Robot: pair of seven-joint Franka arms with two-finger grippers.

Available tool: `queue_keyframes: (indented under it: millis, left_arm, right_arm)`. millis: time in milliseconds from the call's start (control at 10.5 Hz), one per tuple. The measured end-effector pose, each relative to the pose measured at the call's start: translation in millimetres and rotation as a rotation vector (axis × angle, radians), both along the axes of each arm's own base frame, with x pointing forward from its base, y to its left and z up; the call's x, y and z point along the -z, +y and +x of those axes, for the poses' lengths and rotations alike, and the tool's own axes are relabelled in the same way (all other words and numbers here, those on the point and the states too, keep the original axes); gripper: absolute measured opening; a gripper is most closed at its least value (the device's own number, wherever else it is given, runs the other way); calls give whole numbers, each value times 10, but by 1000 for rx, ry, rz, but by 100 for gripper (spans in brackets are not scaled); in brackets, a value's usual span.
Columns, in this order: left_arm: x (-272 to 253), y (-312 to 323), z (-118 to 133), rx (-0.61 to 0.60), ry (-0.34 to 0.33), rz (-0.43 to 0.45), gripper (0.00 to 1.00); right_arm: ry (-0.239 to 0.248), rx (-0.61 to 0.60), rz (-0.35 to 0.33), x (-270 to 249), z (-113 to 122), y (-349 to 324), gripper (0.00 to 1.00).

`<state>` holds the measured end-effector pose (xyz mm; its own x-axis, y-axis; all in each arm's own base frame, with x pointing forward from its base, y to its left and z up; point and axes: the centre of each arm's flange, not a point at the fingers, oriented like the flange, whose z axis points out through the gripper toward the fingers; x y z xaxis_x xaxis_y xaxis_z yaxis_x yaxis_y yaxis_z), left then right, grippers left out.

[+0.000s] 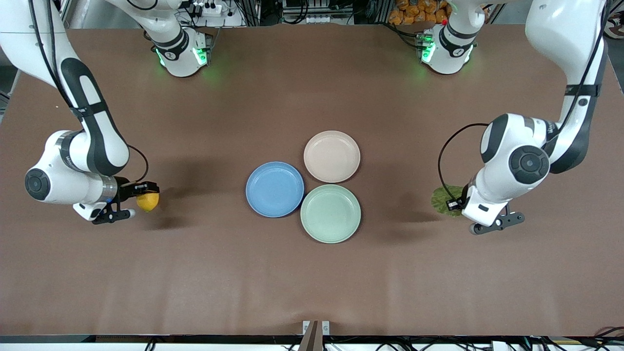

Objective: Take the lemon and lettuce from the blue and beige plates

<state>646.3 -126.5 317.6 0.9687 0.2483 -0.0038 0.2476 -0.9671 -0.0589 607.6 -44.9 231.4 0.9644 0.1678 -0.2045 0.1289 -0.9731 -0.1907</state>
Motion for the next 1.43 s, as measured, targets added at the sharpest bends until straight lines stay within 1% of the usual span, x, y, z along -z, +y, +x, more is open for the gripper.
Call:
queue_keyframes:
  millis: [96, 287, 382, 478, 573, 669, 764, 860, 955, 1051, 1242, 1338, 1433]
  left_arm:
    - [89, -1, 5, 0, 8, -3, 2]
    - [194, 34, 17, -6, 18, -6, 2]
    - [214, 63, 23, -10, 20, -6, 2]
    - [214, 75, 26, -12, 20, -6, 2]
    - [214, 76, 26, -12, 20, -6, 3]
    - [212, 77, 28, -12, 19, -6, 10]
    - [195, 83, 40, -14, 15, -7, 24]
    - [137, 95, 78, -17, 2, -10, 42]
    - [40, 102, 132, -20, -19, -13, 56]
    - [-87, 105, 184, -23, -43, -17, 69]
    - [-457, 121, 250, -28, -99, -19, 96]
    - [-707, 137, 256, -33, -112, -12, 100]
    - [-986, 153, 243, -39, -116, -1, 100]
  right_arm:
    - [0, 0, 1, 2, -1, 3, 64]
    - [0, -2, 1, -3, 0, 17, 85]
    - [1, -4, 2, -21, 2, 27, 100]
    - [9, -5, 7, -61, 1, 37, 100]
    - [26, 5, 27, -145, 4, 55, 100]
    - [41, 8, 46, -295, 47, 77, 100]
    - [42, 2, 58, -501, 121, 98, 100]
    - [42, -6, 65, -738, 184, 109, 100]
    - [44, -15, 69, -990, 237, 103, 100]
    - [37, -20, 71, -1279, 293, 78, 100]
    - [2, -29, 65, -1859, 386, 33, 100]
    - [0, -7, 47, -2114, 391, 63, 100]
    - [9, 40, 19, -2345, 374, 134, 100]
